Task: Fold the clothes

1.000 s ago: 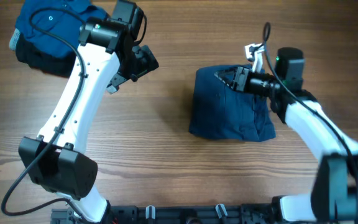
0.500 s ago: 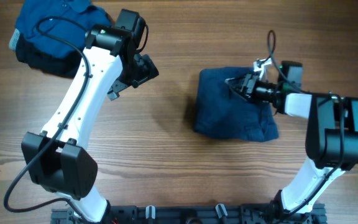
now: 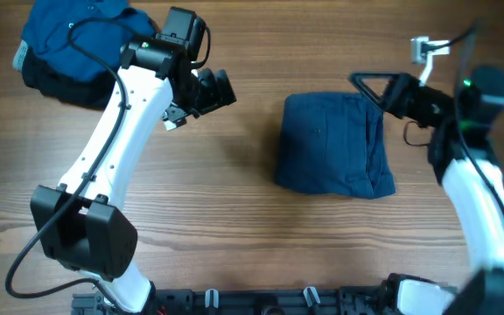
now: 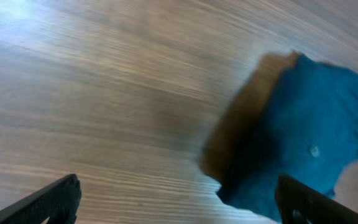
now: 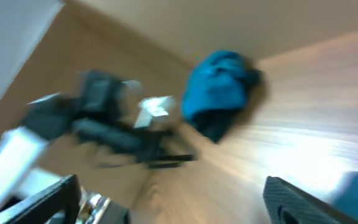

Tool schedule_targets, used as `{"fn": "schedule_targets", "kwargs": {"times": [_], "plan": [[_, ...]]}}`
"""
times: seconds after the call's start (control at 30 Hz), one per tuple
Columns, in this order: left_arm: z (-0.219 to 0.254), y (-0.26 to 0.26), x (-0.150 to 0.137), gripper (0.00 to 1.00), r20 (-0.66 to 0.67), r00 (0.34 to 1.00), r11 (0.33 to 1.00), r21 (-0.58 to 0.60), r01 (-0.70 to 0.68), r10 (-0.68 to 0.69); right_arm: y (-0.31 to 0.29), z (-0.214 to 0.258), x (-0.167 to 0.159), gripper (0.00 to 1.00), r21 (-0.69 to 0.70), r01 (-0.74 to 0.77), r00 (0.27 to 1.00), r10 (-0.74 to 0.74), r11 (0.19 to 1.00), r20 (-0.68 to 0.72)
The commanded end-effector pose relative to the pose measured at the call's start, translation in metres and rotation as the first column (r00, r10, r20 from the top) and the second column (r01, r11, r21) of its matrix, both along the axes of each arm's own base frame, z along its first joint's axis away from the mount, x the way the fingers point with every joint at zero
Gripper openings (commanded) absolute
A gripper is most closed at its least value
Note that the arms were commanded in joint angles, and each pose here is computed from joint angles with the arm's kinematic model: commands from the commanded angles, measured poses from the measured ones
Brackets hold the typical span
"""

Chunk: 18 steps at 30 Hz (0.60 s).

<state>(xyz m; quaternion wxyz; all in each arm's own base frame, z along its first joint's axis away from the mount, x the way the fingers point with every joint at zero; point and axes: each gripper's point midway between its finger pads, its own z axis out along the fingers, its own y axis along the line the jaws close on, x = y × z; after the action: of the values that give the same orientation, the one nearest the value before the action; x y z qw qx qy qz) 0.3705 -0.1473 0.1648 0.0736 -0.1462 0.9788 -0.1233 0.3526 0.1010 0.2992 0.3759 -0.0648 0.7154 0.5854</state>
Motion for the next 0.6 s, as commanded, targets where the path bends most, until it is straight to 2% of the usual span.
{"fn": "schedule_targets", "kwargs": {"times": [0.0, 0.13, 0.3, 0.43, 0.57], "plan": [[0.003, -0.025, -0.008, 1.00, 0.017, 0.990, 0.988, -0.054, 0.142, -0.141, 0.012, 0.034, -0.040, 0.99, 0.021, -0.081, 0.997, 0.081, 0.996, 0.017], [-0.003, -0.039, -0.013, 1.00, 0.027, 0.982, 0.980, -0.058, 0.188, -0.187, 0.014, 0.045, -0.056, 1.00, 0.031, -0.047, 0.999, 0.047, 0.998, -0.015], [-0.025, -0.050, -0.020, 1.00, 0.004, 0.981, 0.979, -0.066, 0.192, -0.192, 0.007, 0.035, -0.047, 0.99, 0.017, 0.076, 0.994, -0.074, 0.997, -0.079], [-0.031, -0.049, -0.019, 1.00, 0.000, 0.987, 0.985, -0.073, 0.158, -0.158, 0.007, -0.006, -0.032, 0.99, -0.073, 0.165, 0.967, -0.176, 0.984, -0.184], [-0.032, -0.030, -0.008, 1.00, 0.003, 0.998, 0.997, -0.046, 0.069, -0.069, 0.032, -0.062, -0.023, 1.00, -0.177, 0.112, 0.937, -0.163, 0.978, -0.309]]}}
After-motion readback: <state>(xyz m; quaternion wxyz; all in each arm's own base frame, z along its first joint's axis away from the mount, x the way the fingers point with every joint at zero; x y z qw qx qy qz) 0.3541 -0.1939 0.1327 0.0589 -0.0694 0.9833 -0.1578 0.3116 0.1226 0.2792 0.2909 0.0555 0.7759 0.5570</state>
